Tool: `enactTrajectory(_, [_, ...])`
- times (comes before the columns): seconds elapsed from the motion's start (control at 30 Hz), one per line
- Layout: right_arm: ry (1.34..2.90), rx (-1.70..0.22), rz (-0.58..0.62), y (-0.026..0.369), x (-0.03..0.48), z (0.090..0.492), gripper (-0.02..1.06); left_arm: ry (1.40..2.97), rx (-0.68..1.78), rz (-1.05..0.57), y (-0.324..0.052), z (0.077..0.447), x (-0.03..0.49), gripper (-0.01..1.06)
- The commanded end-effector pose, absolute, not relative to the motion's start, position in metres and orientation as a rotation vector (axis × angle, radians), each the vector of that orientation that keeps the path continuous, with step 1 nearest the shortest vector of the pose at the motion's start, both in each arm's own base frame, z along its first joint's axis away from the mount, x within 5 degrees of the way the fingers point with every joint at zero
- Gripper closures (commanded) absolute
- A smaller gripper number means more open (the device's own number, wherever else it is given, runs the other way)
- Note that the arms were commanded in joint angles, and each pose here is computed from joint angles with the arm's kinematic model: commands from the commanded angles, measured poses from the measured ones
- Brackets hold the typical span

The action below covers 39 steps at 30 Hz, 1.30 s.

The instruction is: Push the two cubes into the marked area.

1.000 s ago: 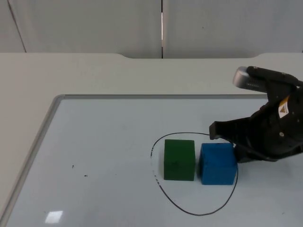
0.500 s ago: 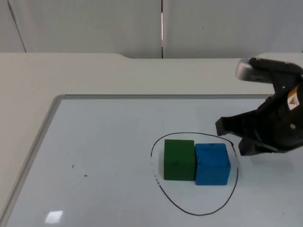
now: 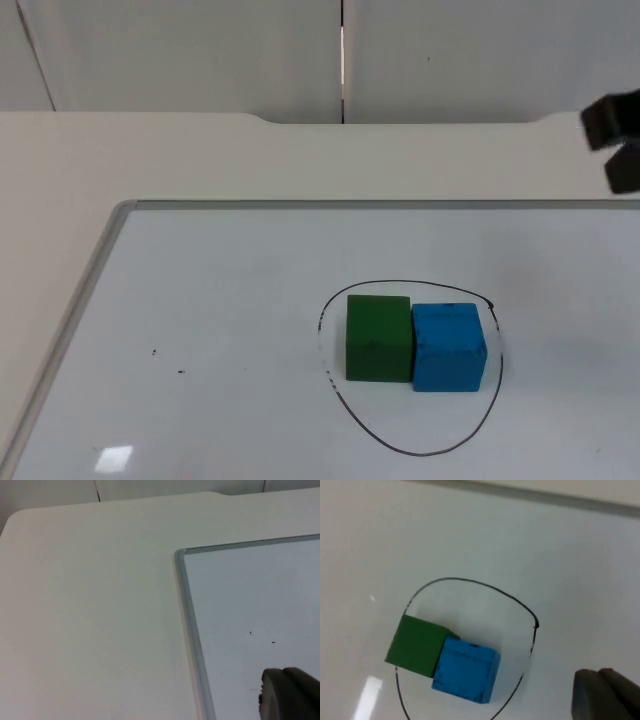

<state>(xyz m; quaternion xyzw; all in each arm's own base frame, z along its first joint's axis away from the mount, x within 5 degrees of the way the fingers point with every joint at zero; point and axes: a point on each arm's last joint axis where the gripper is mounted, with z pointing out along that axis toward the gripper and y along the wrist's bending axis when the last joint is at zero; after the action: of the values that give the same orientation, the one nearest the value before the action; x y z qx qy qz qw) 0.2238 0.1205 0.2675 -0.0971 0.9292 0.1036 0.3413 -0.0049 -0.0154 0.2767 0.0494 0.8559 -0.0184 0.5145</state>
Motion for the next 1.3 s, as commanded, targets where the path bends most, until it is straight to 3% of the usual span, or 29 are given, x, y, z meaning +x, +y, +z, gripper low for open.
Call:
enactTrajectory(0.0, [2.37, -0.277, 0.258, 0.113, 0.215, 0.283, 1.05, 2.048, 0.126, -0.061, -0.016, 0.276, -0.005, 1.05])
enactTrajectory(0.27, [2.159, -0.333, 0.271, 0.082, 0.163, 0.339, 1.05, 2.048, 0.126, -0.061, -0.016, 0.276, -0.005, 1.05])
enactTrajectory(0.6, [2.047, -0.311, 0.28, 0.055, 0.119, 0.364, 1.05, 2.047, 0.126, -0.063, -0.016, 0.276, -0.005, 1.05])
enactTrajectory(1.27, [2.036, -0.346, 0.244, 0.033, 0.083, 0.33, 1.05, 2.047, 0.126, -0.063, -0.016, 0.276, -0.005, 1.05])
